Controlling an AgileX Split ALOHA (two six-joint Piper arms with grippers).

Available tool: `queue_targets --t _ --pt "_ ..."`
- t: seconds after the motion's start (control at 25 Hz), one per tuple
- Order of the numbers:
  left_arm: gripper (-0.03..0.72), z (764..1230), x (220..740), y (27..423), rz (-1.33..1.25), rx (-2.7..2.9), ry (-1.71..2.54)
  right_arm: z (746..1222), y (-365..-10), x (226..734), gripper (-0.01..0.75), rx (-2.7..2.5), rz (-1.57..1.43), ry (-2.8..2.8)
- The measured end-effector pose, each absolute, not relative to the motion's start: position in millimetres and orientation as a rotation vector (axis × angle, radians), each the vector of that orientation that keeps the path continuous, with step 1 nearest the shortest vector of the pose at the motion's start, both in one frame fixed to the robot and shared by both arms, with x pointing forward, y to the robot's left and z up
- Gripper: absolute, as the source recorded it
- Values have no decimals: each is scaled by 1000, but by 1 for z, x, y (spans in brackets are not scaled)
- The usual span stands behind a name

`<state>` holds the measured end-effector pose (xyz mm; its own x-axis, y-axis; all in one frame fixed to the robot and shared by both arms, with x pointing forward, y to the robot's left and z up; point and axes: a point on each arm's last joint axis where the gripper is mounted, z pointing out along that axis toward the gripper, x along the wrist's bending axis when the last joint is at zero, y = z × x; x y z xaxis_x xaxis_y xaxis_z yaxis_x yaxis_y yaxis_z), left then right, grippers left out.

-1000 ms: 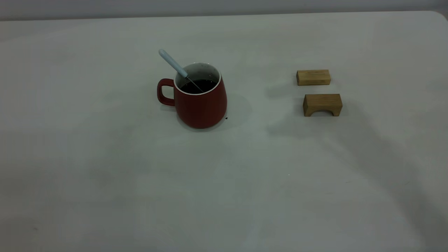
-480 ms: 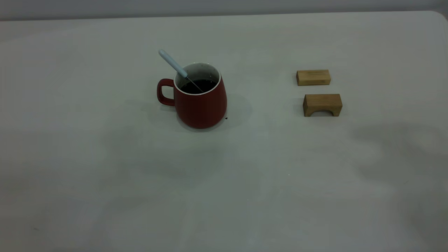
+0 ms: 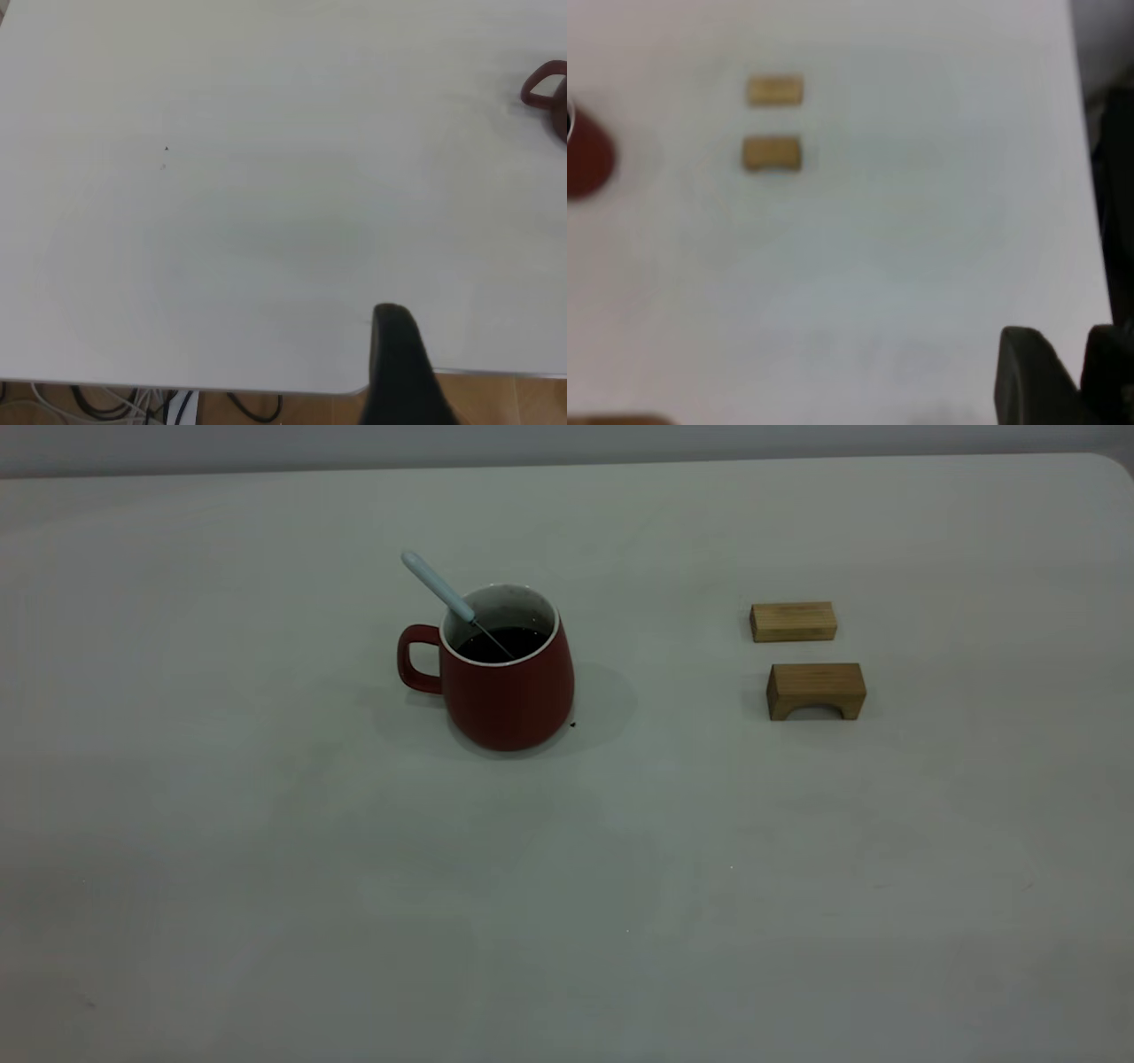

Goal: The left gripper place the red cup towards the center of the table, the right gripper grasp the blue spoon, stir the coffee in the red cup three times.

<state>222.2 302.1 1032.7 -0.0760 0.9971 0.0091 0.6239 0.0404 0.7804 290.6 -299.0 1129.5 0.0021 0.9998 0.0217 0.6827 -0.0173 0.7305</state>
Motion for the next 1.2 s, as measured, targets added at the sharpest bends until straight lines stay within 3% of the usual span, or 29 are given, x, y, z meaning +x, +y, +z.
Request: queue_targets --t 0.24,0.6,1.2 --pt "519 1033 222 302 854 1637 1759 1085 -301 252 184 1706 806 1629" --pt "519 1033 222 302 854 1637 1759 1046 -286 238 190 1548 955 1694" --pt "519 1033 222 302 854 1637 1759 1039 -293 237 210 1613 871 1648"
